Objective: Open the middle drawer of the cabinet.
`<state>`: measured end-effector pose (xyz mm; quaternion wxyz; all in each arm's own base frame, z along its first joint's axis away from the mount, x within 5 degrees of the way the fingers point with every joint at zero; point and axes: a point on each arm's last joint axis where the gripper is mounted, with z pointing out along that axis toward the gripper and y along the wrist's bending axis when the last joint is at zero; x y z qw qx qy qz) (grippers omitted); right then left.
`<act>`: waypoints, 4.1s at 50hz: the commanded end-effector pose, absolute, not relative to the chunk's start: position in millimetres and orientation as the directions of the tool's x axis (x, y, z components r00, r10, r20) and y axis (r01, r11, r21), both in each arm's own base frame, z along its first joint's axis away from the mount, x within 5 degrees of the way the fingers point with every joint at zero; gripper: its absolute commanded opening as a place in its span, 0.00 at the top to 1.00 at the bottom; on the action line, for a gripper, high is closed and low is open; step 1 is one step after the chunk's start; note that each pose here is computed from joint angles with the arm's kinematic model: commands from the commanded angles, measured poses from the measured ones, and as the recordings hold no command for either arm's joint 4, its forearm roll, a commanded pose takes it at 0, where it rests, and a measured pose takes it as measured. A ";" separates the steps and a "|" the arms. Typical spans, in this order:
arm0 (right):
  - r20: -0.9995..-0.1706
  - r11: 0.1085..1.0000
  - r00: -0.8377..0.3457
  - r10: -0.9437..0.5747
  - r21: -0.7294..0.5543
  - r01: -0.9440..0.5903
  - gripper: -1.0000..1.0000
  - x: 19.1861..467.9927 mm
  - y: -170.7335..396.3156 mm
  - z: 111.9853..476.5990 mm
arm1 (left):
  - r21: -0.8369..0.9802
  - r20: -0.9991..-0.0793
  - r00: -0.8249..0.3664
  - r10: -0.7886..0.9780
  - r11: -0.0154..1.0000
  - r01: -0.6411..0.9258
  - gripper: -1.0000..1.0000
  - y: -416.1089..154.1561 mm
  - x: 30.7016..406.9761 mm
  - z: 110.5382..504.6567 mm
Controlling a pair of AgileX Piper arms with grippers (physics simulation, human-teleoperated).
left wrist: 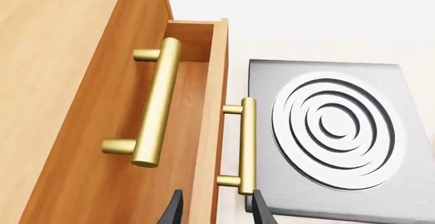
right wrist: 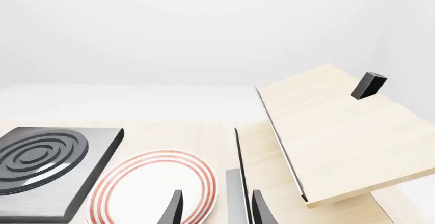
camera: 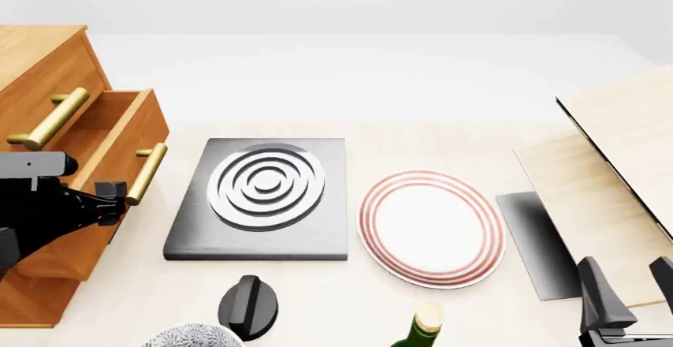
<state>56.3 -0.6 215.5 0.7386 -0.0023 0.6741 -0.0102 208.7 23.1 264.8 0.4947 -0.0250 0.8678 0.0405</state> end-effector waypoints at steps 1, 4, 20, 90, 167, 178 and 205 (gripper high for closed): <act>-0.996 1.000 0.091 -0.018 -0.017 0.012 0.00 56.3 -0.6 215.5 | 0.089 -0.855 -0.515 0.061 0.996 -0.030 0.00 17.2 207.1 244.5; -0.996 1.000 0.091 -0.018 -0.017 0.012 0.00 56.3 -0.6 215.5 | 0.087 -0.854 -0.517 0.061 0.996 -0.027 0.00 16.6 208.5 243.5; -0.996 1.000 0.091 -0.018 -0.017 0.012 0.00 56.3 -0.6 215.5 | 0.082 -0.844 -0.532 0.061 0.997 -0.016 0.00 14.0 209.2 236.5; -0.996 1.000 0.091 -0.018 -0.017 0.012 0.00 56.3 -0.6 215.5 | 0.012 -0.836 -0.536 0.120 0.980 0.200 0.00 -41.9 213.5 224.3; -0.996 1.000 0.091 -0.018 -0.017 0.012 0.00 56.3 -0.6 215.5 | -0.002 -0.857 -0.465 0.222 0.901 0.433 0.00 -95.6 198.1 229.6; -0.996 1.000 0.091 -0.018 -0.017 0.012 0.00 56.3 -0.6 215.5 | -0.012 -0.863 -0.453 0.225 0.886 0.463 0.00 -102.9 193.5 231.5; -0.996 1.000 0.091 -0.018 -0.017 0.012 0.00 56.3 -0.6 215.5 | 0.099 -0.891 -0.368 0.267 0.904 0.417 0.00 -74.3 184.6 252.0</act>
